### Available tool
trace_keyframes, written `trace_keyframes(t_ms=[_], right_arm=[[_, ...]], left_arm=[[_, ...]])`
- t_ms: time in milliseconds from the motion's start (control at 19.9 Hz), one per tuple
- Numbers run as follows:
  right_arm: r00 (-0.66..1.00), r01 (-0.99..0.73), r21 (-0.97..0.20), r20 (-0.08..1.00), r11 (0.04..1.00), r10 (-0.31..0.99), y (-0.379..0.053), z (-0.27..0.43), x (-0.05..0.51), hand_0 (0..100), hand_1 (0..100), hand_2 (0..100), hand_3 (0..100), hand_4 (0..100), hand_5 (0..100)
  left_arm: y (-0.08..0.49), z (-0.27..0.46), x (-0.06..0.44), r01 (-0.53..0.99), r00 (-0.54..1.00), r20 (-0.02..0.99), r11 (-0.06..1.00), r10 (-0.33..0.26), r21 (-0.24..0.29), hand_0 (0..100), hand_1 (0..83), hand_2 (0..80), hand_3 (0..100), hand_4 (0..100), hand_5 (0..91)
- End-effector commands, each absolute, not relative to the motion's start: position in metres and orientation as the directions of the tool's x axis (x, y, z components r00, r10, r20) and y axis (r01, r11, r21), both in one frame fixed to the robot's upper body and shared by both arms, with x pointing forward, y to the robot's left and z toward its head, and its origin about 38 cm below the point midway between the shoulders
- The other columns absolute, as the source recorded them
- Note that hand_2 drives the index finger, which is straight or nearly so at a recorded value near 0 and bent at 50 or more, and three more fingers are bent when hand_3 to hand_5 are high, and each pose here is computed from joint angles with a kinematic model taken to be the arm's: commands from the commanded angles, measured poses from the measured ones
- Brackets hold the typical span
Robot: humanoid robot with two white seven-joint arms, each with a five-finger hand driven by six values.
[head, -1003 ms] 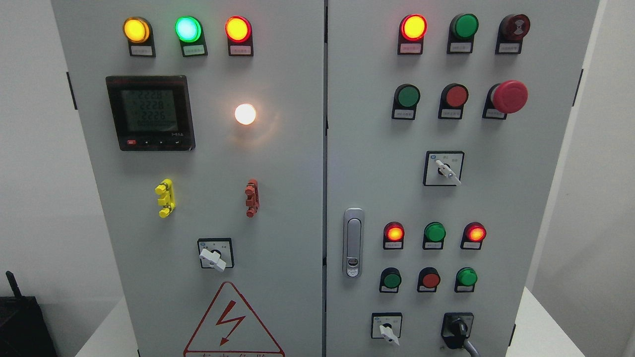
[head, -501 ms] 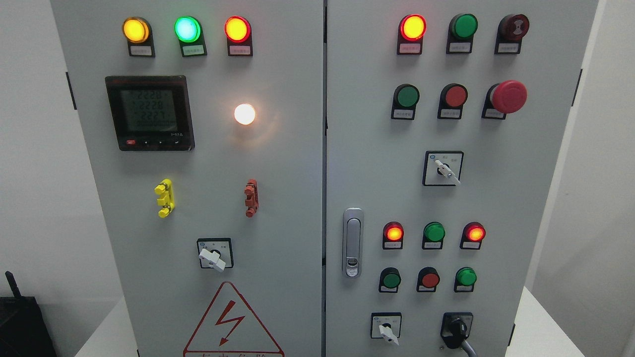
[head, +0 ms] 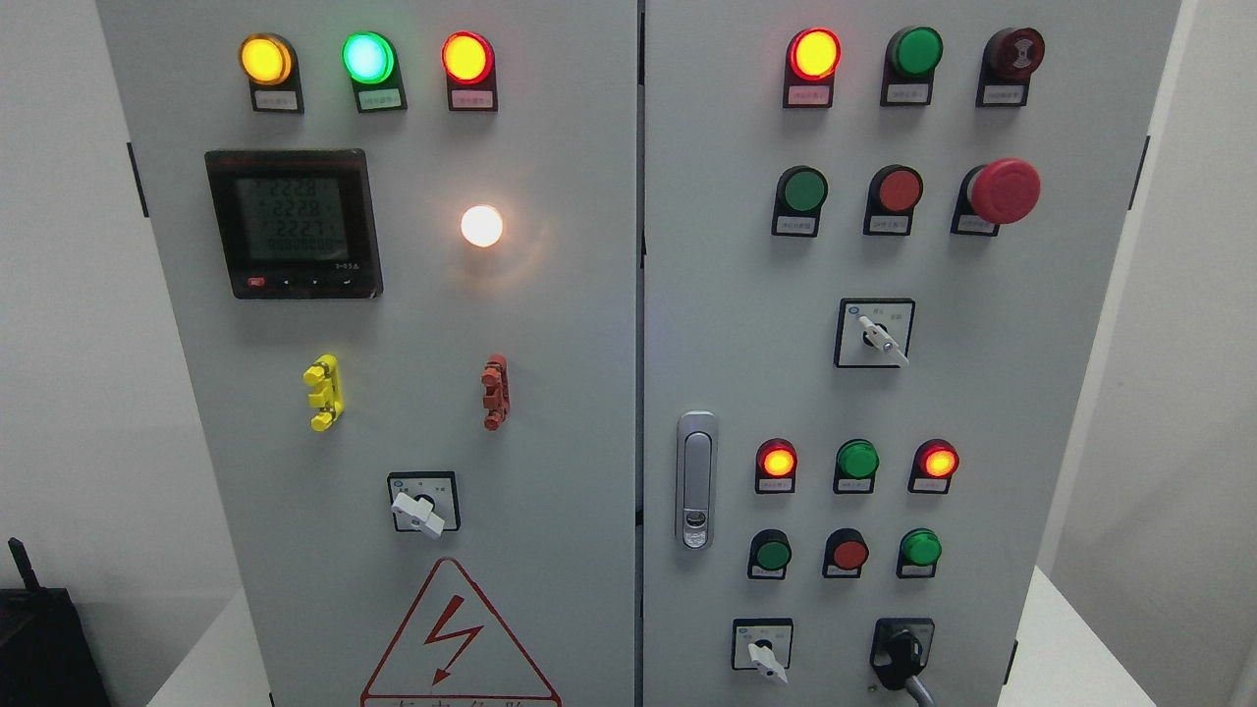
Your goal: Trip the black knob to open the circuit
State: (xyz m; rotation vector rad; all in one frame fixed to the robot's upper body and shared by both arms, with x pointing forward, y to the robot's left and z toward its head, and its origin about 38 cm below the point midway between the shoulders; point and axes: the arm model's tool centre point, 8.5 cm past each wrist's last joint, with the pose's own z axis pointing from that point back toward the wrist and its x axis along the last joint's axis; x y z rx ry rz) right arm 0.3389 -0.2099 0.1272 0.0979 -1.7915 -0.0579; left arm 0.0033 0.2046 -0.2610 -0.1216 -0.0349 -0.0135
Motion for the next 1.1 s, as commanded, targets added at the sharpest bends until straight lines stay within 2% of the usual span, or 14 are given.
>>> trace_keyframes(t_ms=[0, 1053], right_arm=[[-0.22, -0.058, 0.09, 0.97, 0.994, -0.101, -0.2055, 0.1282, 0.3387, 0, 0, 8, 100, 100, 100], [-0.225, -0.06, 0.09, 0.969, 0.994, -0.101, -0.2049, 0.1298, 0.3393, 0, 0, 8, 100, 100, 100]], left_arm=[[0.2052, -0.2618, 0.0125, 0.019, 0.998, 0.063, 0.993, -0.012, -0.119, 12, 38.9, 0.0, 0, 0, 0.0], [0.2052, -0.2617, 0.012, 0.019, 0.998, 0.061, 0.993, -0.012, -0.119, 12, 38.9, 0.0, 0, 0, 0.0]])
